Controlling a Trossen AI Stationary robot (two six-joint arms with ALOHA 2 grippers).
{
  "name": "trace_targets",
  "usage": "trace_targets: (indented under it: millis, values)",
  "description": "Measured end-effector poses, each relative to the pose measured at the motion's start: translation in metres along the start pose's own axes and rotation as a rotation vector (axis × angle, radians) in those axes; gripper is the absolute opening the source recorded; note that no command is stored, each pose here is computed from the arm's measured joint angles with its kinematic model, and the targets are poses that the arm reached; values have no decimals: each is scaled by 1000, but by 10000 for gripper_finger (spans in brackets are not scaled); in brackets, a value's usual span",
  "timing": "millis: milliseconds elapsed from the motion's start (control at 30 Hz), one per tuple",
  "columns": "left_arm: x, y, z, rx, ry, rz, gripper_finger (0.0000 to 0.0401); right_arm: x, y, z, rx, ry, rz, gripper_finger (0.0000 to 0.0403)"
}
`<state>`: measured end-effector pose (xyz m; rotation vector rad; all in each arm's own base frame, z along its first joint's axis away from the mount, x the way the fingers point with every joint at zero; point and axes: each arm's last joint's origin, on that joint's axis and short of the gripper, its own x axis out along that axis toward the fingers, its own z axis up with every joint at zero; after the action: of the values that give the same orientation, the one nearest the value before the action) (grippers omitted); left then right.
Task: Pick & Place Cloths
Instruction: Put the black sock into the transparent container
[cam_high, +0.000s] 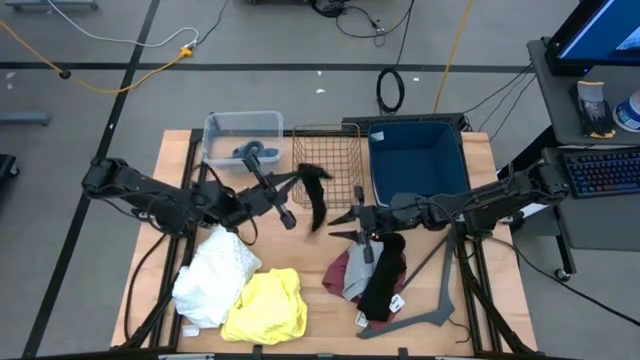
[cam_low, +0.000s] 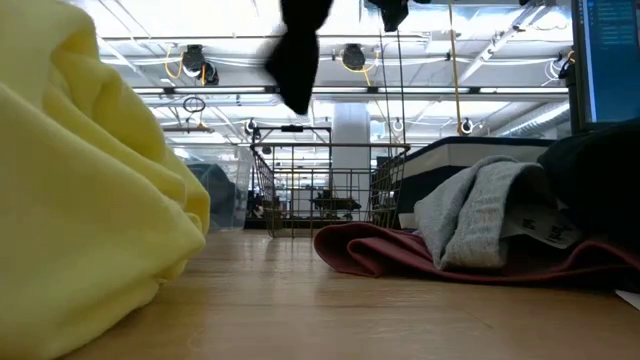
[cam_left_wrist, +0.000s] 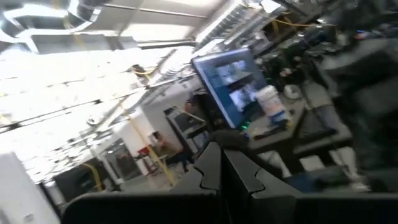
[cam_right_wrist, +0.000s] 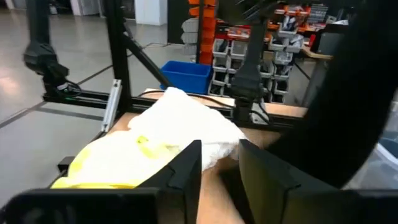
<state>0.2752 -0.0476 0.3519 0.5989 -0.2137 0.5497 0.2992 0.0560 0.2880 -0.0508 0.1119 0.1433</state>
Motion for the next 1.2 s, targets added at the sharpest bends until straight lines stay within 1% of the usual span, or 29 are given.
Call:
trace_targets:
  millis: [133, 267, 633, 933, 1100, 1200]
  values:
    - [-2, 6, 4, 21, 20, 56, 0, 0, 7, -1, 8, 8, 23, 123]
    - [-5, 16, 8, 27, 28, 93, 0, -1, 14, -3, 18, 30, 48, 134]
    - [-13, 62, 16, -12, 101, 287, 0, -5, 37, -15, -8, 164, 123, 133]
    - [-12, 96, 10, 32, 161, 437, 0, -11, 57, -23, -12, 256, 187, 125]
    - [-7, 111, 1, 61, 191, 508, 0, -16, 68, -28, -18, 312, 224, 119]
    - [-4, 118, -6, 86, 217, 545, 0, -19, 75, -32, -1, 356, 242, 113]
